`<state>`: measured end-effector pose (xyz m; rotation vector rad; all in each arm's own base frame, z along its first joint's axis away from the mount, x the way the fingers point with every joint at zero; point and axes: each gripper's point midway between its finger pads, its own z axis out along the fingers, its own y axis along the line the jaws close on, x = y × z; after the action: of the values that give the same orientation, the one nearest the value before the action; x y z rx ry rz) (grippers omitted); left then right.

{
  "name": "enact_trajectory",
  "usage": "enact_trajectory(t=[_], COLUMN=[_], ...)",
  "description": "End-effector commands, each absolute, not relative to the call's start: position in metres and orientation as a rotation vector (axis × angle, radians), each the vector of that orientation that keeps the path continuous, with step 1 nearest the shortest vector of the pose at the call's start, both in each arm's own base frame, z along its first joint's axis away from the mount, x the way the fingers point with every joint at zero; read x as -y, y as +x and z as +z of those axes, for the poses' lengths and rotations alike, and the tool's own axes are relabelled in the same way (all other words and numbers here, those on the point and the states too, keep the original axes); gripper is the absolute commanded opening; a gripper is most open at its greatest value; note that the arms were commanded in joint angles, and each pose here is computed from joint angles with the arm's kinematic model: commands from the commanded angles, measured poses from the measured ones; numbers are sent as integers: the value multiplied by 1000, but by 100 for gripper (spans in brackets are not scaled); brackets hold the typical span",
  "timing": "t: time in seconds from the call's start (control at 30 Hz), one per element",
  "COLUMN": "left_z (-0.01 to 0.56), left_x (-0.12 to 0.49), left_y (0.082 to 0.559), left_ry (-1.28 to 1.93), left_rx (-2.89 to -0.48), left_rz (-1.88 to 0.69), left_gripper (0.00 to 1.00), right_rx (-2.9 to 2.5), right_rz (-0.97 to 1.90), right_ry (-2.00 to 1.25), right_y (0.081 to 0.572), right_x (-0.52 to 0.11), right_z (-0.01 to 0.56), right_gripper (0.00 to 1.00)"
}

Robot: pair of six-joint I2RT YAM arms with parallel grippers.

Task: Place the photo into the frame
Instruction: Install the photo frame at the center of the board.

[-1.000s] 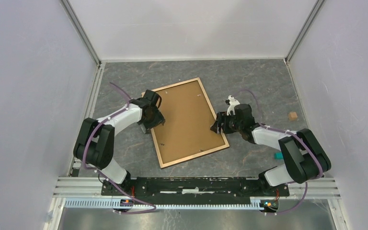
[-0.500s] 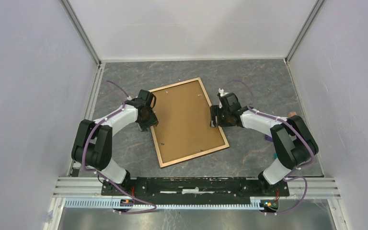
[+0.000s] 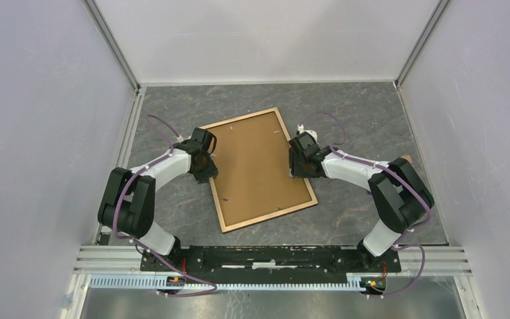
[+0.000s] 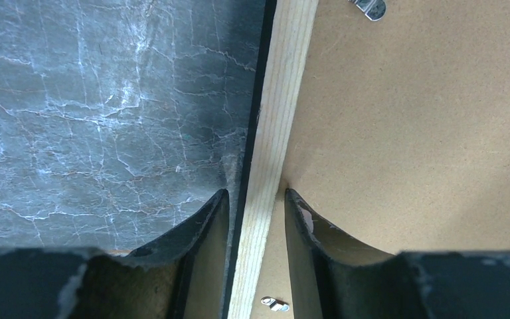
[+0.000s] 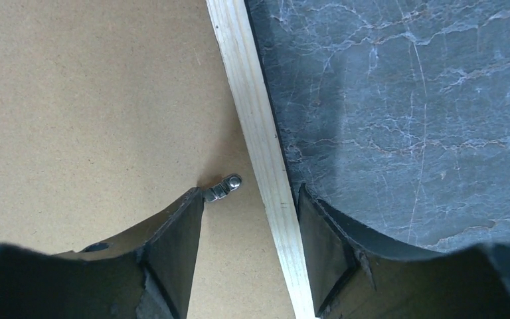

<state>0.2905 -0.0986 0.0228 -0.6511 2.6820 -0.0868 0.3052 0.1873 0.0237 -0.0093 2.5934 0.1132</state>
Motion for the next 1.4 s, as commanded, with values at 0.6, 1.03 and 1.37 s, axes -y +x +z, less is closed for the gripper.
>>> enact_trajectory(t=[0.6, 1.03, 1.37], left_z=[17, 15, 21], left_x=[92, 105, 116], left_y=[287, 317, 377], left_ry=[-653, -702, -670], left_rx=[-2669, -2706, -2711], left_rz=[-49, -121, -82], left_gripper=[40, 37, 24], right_rx=[-2499, -2526, -2355], right_rz=[-159, 274, 834], right_ry=[-593, -512, -263], right_y=[327, 279, 235], right_x=[-163, -195, -249], right_z=[-2, 14, 35], right_gripper=[0, 49, 61])
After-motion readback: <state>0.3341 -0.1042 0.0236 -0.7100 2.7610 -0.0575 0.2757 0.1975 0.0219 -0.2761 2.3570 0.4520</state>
